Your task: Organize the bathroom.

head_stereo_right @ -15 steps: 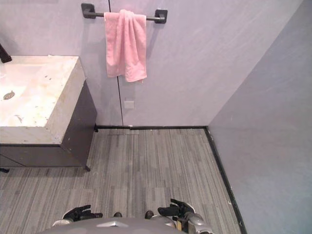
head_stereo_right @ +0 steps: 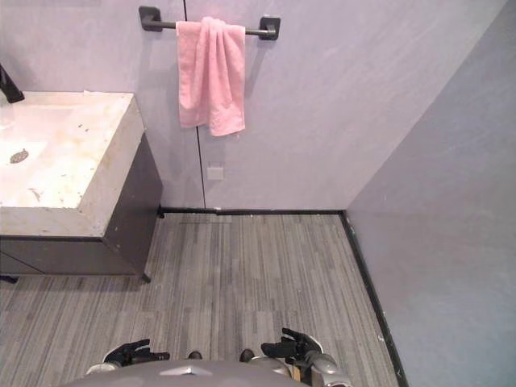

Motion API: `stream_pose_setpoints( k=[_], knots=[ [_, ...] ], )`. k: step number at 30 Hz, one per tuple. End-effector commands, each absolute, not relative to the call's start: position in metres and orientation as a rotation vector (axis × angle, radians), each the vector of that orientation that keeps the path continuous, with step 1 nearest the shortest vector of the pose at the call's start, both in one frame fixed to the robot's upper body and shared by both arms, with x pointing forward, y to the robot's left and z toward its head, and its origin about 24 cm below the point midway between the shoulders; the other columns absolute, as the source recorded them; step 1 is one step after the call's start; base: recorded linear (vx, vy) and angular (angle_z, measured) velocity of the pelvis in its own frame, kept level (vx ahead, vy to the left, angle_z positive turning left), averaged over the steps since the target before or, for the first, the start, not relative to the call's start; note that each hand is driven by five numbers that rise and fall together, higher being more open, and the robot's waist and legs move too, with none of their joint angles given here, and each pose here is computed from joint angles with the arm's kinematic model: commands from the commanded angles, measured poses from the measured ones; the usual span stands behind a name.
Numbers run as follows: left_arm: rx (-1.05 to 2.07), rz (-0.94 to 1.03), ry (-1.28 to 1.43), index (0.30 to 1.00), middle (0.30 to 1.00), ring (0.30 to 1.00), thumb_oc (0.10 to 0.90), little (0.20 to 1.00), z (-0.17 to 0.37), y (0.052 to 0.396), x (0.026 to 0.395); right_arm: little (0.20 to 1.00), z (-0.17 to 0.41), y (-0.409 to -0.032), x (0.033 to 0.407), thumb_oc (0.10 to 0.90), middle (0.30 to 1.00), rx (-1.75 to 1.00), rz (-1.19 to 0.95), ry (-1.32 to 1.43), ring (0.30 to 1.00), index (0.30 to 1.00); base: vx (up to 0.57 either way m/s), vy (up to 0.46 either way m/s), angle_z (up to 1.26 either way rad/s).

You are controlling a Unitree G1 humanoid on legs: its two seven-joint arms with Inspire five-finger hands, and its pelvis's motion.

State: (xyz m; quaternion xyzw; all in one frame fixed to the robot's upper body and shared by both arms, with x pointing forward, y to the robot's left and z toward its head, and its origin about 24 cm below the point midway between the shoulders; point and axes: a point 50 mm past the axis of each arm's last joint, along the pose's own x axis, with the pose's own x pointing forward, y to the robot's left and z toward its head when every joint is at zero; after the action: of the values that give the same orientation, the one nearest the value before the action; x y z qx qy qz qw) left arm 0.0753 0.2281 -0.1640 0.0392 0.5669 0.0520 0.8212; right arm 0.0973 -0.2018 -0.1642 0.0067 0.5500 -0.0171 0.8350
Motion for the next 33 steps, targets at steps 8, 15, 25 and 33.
stream_pose_setpoints(
  k=[8, 15, 25, 33],
  knots=[
    [0.034, 0.197, 0.741, 0.900, 0.900, 0.900, 0.800, 0.900, -0.114, 0.238, 0.177, 0.900, -0.106, -0.200, 0.190, 0.800, 0.900, -0.066, 0.091, 0.671, 0.900, 0.900, 0.06, -0.077, 0.01],
    [-0.010, 0.199, 0.437, 0.900, 0.900, 0.900, 0.800, 0.900, -0.056, 0.239, 0.234, 0.900, -0.057, -0.202, 0.229, 0.800, 0.900, -0.080, 0.067, 0.379, 0.900, 0.900, 0.10, -0.009, 0.10],
    [-0.050, 0.018, 0.046, 0.900, 0.900, 0.900, 0.800, 0.900, 0.034, 0.186, 0.271, 0.900, 0.018, -0.188, 0.250, 0.800, 0.900, -0.094, 0.066, -0.078, 0.900, 0.900, 0.38, 0.149, -0.04],
    [-0.007, -0.081, 0.037, 0.900, 0.900, 0.900, 0.800, 0.900, 0.042, 0.159, 0.275, 0.900, 0.040, -0.177, 0.260, 0.800, 0.900, -0.049, 0.083, -0.163, 0.900, 0.900, 0.28, 0.170, -0.19]
  ],
)
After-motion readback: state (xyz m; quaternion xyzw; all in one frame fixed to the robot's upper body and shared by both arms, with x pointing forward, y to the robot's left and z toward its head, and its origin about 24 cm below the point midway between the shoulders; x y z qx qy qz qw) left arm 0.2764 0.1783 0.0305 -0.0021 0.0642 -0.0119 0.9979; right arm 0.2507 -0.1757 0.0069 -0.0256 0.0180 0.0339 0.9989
